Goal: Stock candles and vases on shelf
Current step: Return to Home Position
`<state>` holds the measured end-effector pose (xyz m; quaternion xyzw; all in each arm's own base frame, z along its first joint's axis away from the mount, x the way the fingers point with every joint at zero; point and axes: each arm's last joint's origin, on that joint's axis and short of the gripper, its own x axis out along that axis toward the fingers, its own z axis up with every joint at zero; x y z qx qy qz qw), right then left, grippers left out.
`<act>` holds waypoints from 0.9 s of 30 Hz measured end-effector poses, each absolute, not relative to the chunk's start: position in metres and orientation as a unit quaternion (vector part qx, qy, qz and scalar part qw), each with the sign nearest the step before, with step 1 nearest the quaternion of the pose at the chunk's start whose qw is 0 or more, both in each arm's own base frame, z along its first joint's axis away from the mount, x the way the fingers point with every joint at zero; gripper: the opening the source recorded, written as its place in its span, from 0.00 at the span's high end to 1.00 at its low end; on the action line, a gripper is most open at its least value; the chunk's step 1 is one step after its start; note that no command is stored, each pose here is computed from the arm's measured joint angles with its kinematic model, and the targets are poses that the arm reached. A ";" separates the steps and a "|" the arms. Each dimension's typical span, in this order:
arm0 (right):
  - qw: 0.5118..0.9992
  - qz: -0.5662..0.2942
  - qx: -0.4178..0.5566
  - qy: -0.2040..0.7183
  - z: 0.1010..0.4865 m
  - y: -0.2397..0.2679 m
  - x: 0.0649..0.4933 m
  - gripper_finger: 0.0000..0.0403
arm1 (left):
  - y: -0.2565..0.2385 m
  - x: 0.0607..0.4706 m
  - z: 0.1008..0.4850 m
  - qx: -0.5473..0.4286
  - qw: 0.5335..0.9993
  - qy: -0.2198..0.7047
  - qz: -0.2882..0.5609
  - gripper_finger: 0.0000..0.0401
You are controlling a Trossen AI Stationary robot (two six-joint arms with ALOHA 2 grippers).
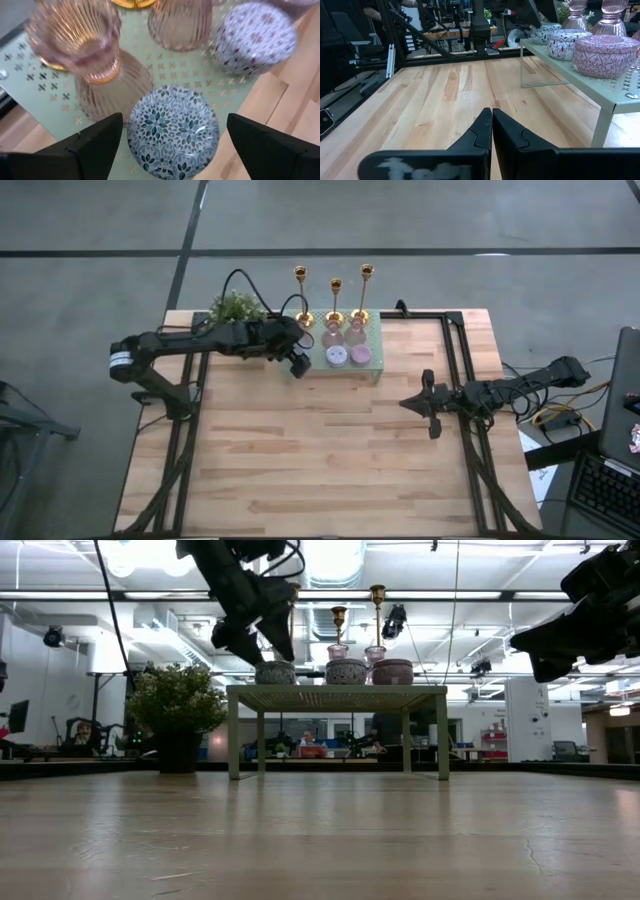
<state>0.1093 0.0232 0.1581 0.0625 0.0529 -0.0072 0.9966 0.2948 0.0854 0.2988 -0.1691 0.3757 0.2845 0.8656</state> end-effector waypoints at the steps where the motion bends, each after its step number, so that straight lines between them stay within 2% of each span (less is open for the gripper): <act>1: 0.997 -0.007 0.062 0.053 0.158 0.023 0.109 0.98 | 0.085 0.294 0.302 -0.167 0.868 0.372 0.283 0.10; 10: 0.997 -0.007 0.063 0.053 0.158 0.023 0.109 0.98 | 0.074 0.279 0.321 -0.143 0.875 0.379 0.265 0.11; 14: 0.997 -0.007 0.062 0.053 0.158 0.023 0.109 0.98 | 0.062 0.269 0.327 -0.122 0.879 0.376 0.267 0.16; 19: 0.997 -0.007 0.062 0.053 0.158 0.023 0.109 0.98 | 0.042 0.257 0.332 -0.088 0.889 0.364 0.263 0.36; 27: 0.997 -0.007 0.063 0.053 0.158 0.023 0.109 0.98 | 0.006 0.228 0.338 -0.054 0.930 0.295 0.213 0.83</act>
